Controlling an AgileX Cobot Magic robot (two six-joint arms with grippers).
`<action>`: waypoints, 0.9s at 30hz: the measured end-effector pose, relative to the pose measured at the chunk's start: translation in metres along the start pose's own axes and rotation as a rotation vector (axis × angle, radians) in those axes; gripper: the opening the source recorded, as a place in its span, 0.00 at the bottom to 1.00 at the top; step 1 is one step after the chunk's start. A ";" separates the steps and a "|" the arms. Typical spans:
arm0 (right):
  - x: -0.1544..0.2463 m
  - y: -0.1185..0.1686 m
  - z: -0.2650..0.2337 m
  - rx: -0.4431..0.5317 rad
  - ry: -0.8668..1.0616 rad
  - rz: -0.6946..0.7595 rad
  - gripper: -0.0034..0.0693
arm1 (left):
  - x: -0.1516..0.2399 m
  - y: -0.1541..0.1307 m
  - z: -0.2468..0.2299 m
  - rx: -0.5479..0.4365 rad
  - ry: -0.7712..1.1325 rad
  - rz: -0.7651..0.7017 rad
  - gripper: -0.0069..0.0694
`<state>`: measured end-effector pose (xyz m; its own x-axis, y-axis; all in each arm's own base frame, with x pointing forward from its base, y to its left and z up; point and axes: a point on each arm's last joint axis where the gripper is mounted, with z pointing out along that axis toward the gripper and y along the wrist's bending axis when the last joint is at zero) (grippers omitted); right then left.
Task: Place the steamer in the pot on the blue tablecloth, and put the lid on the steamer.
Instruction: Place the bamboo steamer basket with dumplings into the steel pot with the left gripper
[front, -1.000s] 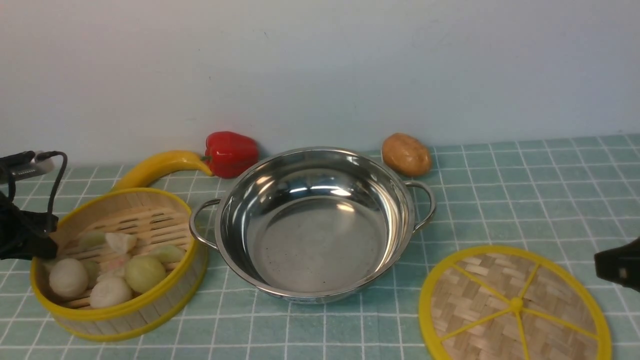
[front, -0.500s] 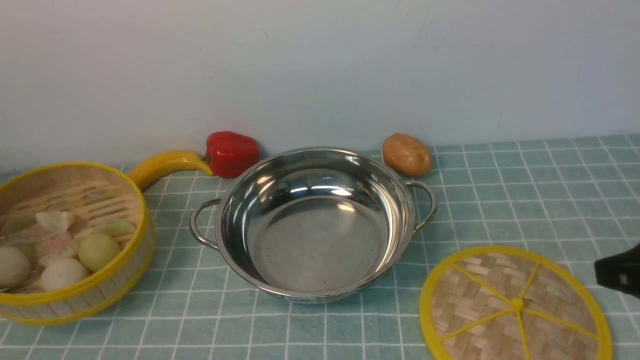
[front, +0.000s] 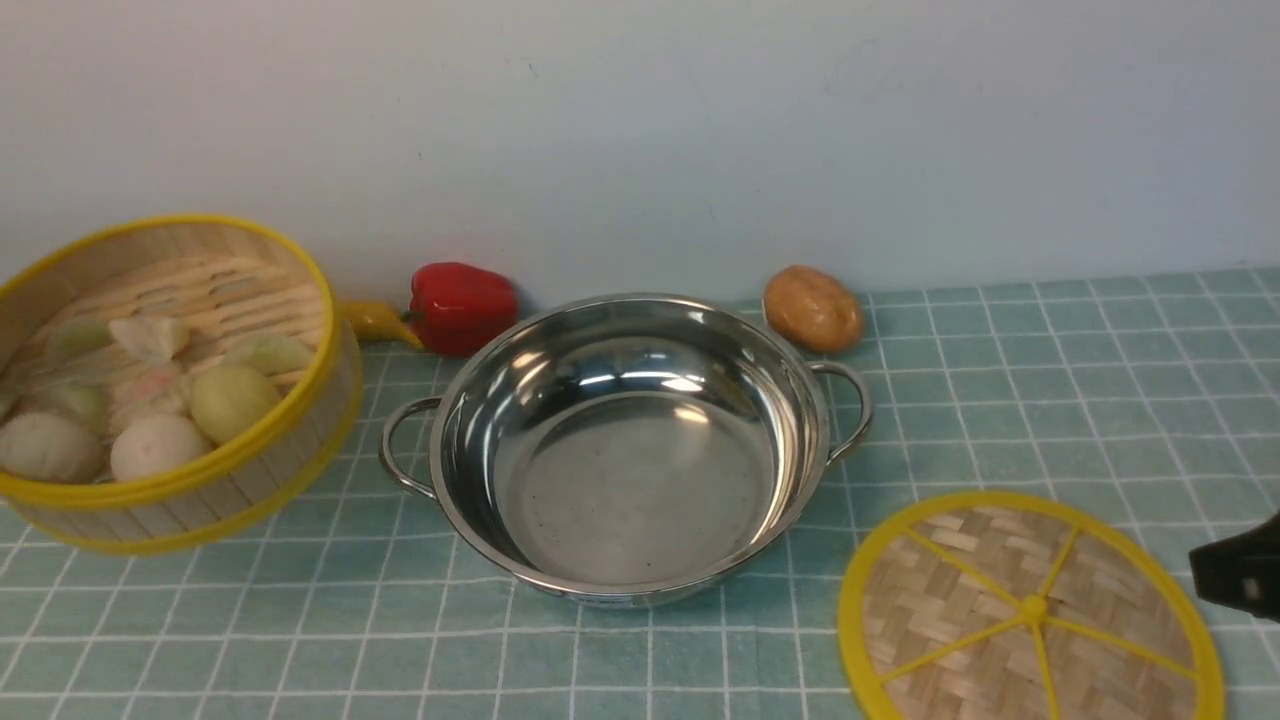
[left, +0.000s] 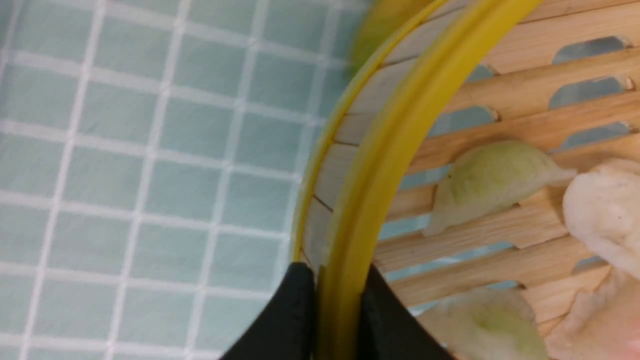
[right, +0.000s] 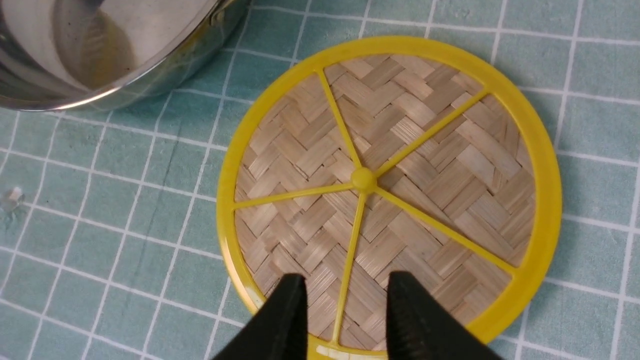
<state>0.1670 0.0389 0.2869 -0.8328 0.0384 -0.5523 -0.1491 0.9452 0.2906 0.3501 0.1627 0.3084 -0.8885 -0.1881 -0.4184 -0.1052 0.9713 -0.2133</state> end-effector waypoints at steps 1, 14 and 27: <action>0.000 0.000 0.000 0.000 0.001 -0.001 0.38 | -0.007 -0.015 -0.004 0.007 -0.011 0.037 0.19; 0.000 0.000 0.000 0.000 0.003 -0.001 0.38 | -0.009 -0.215 0.048 0.098 0.121 0.419 0.19; 0.001 0.000 0.000 -0.003 0.015 -0.002 0.38 | -0.005 -0.240 0.132 0.085 0.142 0.446 0.19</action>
<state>0.1658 0.0392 0.2864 -0.8406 0.0319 -0.5407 -0.1519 0.9443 0.2918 0.4388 -0.0881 0.2455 -0.8916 0.2720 -0.3621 0.3322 0.9362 -0.1146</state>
